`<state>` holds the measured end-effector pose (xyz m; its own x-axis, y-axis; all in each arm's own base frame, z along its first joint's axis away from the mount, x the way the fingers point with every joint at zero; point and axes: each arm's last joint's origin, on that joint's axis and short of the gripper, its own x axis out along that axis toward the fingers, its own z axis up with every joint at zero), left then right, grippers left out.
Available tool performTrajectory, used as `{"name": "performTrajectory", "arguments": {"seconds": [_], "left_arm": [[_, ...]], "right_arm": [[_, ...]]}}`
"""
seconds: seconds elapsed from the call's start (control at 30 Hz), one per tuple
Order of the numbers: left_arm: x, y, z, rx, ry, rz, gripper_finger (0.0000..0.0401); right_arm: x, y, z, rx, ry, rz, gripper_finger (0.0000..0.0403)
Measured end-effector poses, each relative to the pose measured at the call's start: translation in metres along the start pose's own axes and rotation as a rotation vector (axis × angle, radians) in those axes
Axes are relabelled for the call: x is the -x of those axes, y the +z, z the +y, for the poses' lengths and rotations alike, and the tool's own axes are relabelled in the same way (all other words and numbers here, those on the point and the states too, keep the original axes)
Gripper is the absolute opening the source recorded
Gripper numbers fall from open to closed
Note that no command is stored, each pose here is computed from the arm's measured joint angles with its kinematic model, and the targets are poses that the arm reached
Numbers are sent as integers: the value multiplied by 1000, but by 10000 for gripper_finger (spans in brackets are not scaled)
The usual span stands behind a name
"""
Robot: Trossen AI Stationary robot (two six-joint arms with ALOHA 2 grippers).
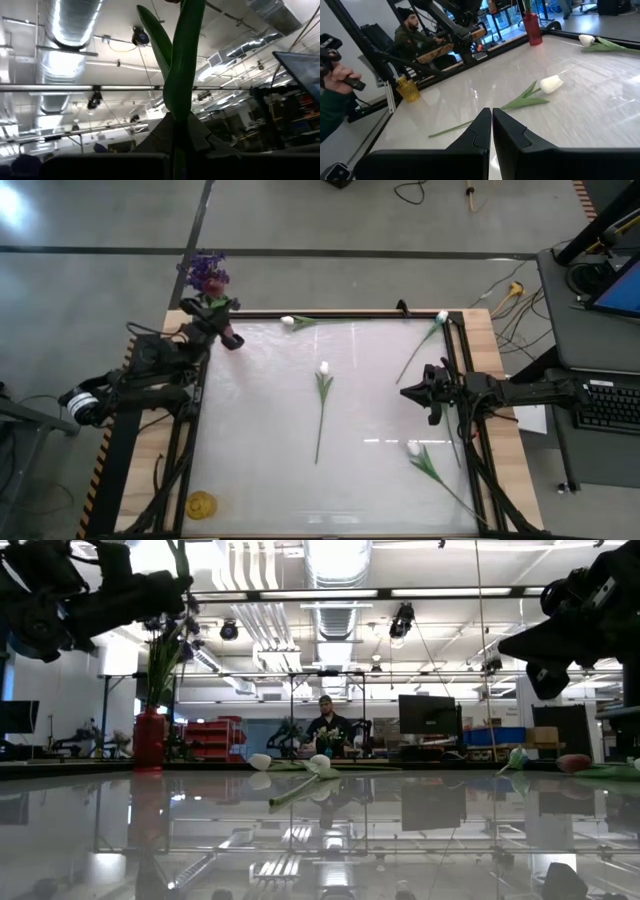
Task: Sort flowers into vase by color
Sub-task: Put the bottom red flower into the red vase
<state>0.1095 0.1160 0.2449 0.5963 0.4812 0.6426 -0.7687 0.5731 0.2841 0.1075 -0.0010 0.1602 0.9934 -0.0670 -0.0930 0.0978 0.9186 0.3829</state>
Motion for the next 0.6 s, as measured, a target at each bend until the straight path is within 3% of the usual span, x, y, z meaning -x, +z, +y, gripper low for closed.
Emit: {"name": "performTrajectory", "arguments": {"seconds": [0.3,0.6], "left_arm": [[9,-9,0,-61,42,226,0],[12,2,3,-167,74,196,0]], "right_arm": [[0,0,0,0,1,-3,9],[0,2,1,-1,10,-24,9]]}}
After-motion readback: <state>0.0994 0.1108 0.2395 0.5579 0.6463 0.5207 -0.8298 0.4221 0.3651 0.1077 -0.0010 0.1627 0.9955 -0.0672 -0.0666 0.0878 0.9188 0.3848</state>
